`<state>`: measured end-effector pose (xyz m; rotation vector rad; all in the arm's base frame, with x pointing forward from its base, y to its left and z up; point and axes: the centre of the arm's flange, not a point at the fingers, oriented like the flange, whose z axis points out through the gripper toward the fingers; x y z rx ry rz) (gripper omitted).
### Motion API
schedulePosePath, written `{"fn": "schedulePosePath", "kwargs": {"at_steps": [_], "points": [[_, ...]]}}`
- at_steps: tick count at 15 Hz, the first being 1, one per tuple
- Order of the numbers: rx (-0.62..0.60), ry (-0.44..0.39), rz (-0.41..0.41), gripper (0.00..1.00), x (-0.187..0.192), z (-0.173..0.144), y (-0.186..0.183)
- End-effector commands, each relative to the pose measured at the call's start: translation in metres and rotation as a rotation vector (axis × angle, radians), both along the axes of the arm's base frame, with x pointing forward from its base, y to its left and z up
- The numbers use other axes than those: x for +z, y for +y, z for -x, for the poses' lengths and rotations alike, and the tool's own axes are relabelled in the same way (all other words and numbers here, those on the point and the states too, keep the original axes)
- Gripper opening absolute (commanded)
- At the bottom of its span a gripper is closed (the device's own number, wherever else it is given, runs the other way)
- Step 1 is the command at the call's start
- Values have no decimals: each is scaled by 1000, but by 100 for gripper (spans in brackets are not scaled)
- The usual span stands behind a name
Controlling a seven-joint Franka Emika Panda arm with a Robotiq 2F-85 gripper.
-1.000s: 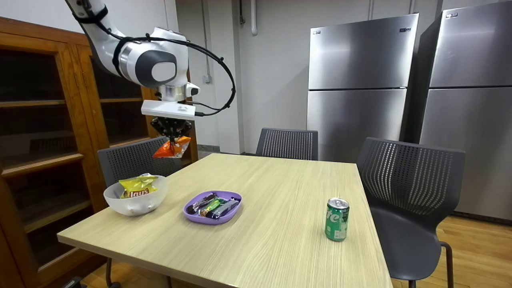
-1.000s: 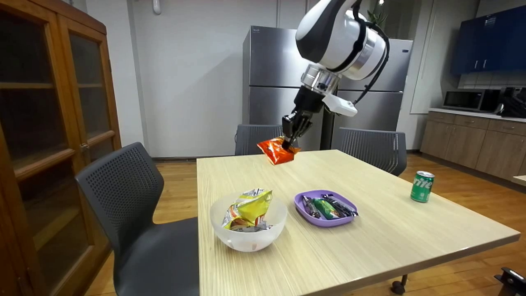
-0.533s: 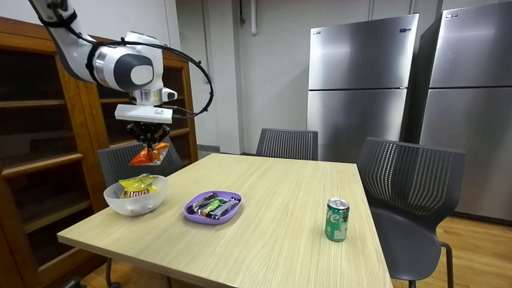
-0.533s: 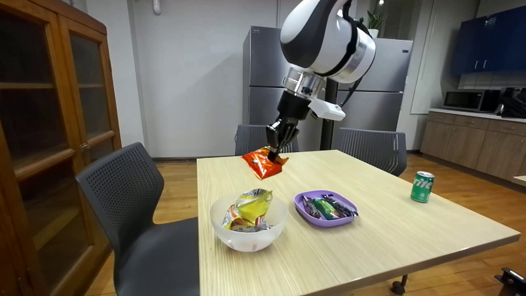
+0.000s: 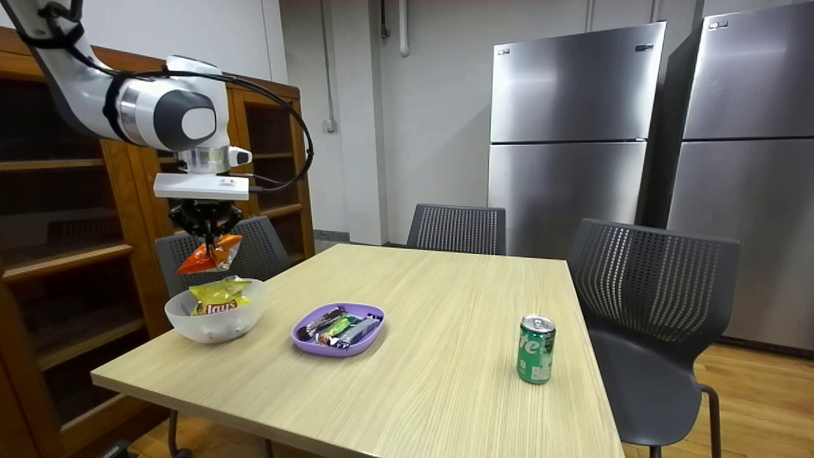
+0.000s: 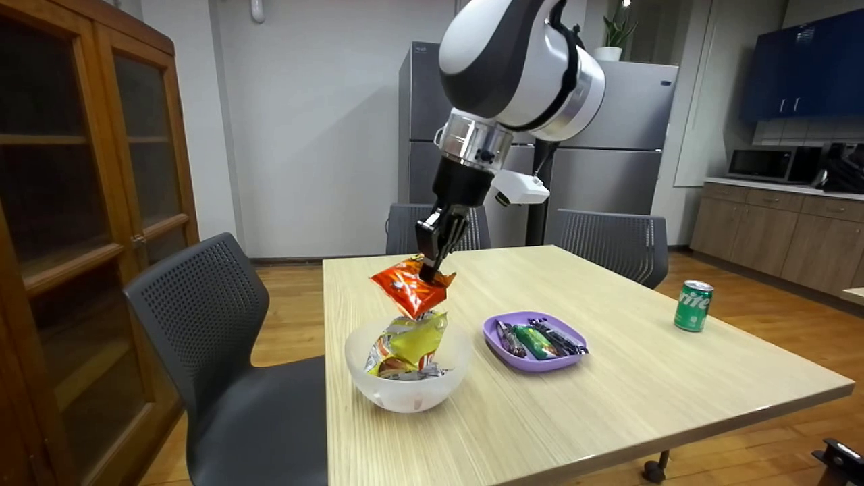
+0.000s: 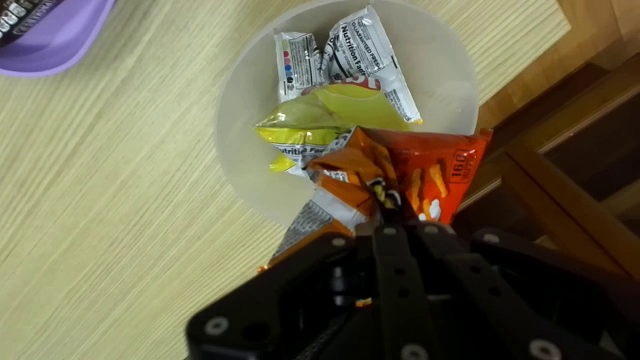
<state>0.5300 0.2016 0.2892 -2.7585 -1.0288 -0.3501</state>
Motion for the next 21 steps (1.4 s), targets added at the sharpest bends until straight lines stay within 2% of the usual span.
{"fn": "schedulePosePath", "kwargs": {"at_steps": [1, 7, 13, 18, 21], "points": [[27, -15, 9, 0, 4, 9, 20], [83, 18, 9, 0, -11, 10, 50], [105, 53, 46, 0, -43, 1, 71], [95, 91, 77, 0, -73, -14, 78], [80, 90, 75, 0, -77, -22, 76]]}}
